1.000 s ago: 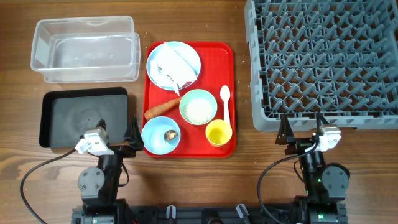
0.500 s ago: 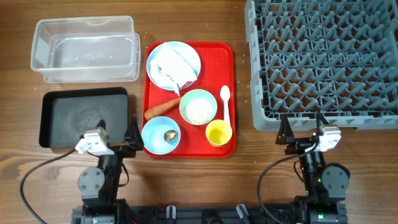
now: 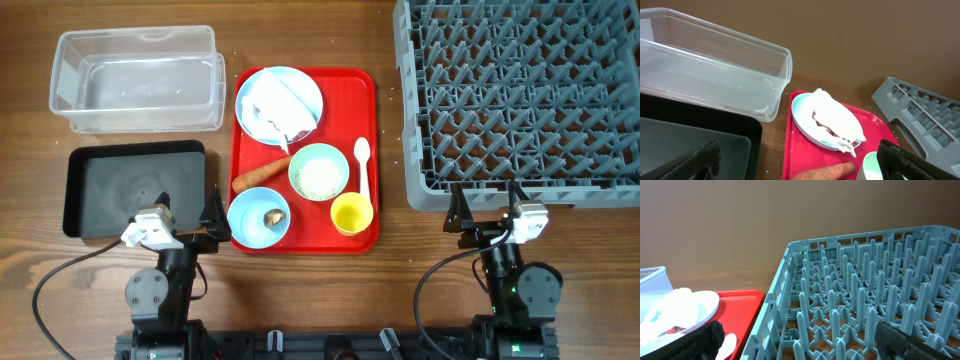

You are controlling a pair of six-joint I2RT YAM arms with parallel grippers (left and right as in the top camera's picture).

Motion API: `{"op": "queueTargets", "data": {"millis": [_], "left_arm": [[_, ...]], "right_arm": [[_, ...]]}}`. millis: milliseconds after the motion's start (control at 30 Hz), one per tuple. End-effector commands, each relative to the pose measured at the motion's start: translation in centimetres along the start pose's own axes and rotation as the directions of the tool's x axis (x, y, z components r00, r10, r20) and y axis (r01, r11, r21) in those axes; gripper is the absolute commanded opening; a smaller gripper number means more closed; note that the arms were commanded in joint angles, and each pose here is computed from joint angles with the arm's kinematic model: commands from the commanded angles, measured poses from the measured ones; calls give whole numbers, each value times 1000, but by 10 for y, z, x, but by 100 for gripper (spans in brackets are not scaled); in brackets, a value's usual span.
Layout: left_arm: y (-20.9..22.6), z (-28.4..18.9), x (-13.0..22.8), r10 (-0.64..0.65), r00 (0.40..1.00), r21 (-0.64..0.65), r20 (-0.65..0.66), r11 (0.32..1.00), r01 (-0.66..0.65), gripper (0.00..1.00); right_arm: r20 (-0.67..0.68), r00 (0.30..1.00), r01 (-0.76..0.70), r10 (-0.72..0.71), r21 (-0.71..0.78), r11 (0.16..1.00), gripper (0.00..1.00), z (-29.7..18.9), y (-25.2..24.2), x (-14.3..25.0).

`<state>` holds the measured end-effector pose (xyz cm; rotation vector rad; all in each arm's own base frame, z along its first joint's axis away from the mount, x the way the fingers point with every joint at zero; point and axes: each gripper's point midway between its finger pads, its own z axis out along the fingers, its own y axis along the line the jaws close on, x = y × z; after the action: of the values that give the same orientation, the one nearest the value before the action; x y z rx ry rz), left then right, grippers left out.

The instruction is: Sort waste into correct bins and load items into the dishwasher rack

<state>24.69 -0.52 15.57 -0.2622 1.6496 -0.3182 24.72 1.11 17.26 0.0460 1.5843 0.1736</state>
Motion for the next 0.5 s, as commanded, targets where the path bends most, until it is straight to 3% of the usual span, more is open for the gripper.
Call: {"op": "queueTargets", "data": {"millis": [0, 467], "left_arm": [[6, 1, 3, -7, 1000, -23, -2, 1000, 7, 100], [5, 1, 3, -7, 1000, -23, -1, 1000, 7, 100]], "right_arm": [[2, 1000, -19, 19, 14, 1000, 100, 0, -2, 0], [3, 1000, -19, 19, 22, 1000, 100, 0, -4, 0]]}}
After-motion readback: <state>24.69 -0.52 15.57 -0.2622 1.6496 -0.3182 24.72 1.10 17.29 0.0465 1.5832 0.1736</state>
